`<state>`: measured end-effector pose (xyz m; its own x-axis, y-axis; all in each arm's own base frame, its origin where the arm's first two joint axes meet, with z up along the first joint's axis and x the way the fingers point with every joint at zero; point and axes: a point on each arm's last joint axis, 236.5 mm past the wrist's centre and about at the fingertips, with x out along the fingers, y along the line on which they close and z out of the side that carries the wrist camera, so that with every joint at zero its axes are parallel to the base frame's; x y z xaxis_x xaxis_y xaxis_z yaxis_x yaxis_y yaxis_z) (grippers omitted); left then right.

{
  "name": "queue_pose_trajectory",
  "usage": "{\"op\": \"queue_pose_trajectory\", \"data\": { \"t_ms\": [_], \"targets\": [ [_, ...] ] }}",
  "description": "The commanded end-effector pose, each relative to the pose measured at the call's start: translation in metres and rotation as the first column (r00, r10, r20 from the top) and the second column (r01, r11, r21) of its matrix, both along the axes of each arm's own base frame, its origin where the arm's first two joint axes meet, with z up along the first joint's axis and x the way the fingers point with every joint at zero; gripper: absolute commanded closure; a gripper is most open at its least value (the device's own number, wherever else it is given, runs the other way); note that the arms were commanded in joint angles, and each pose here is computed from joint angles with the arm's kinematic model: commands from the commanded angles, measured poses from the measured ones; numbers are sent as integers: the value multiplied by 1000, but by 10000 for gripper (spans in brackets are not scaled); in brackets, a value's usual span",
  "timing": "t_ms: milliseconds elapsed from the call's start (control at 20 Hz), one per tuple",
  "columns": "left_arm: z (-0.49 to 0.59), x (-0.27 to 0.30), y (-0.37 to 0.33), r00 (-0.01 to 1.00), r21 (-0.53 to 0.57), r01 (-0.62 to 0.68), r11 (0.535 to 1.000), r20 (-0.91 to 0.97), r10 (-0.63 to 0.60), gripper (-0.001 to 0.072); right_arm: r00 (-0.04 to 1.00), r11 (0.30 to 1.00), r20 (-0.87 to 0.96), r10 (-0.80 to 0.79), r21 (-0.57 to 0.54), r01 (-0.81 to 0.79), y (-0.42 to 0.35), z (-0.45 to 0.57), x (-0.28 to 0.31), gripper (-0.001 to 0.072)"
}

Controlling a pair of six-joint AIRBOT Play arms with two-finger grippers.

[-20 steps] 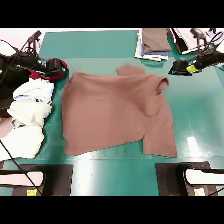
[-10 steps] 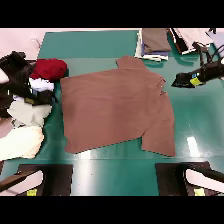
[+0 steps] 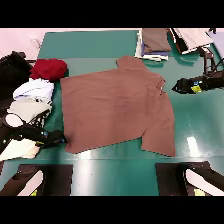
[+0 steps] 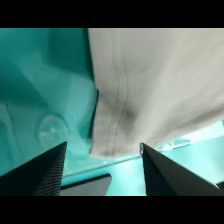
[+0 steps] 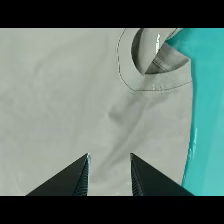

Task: Fold the shirts.

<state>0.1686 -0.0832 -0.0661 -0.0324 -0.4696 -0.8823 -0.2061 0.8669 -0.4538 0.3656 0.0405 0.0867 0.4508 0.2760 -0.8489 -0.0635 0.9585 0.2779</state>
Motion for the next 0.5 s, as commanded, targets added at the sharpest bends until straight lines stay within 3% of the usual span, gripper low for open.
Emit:
{"op": "queue_pose_trajectory", "data": {
  "t_ms": [0,250,400,450],
  "targets": [
    [-8,-15,-15,1000,-65,-10,998,-29,8,169,1000,1000,13,-4,0,4,0,2,1,421],
    [-11,-14,-30,999,-130,-41,991,-17,40,169,1000,1000,13,-4,0,4,0,2,1,421],
    [-18,-24,-43,999,-119,37,992,-10,-38,170,1000,1000,19,-6,0,6,0,2,2,421],
    [-18,-25,-48,998,-114,69,991,2,-70,202,1000,1000,17,-6,0,6,0,2,2,421]
  ]
}}
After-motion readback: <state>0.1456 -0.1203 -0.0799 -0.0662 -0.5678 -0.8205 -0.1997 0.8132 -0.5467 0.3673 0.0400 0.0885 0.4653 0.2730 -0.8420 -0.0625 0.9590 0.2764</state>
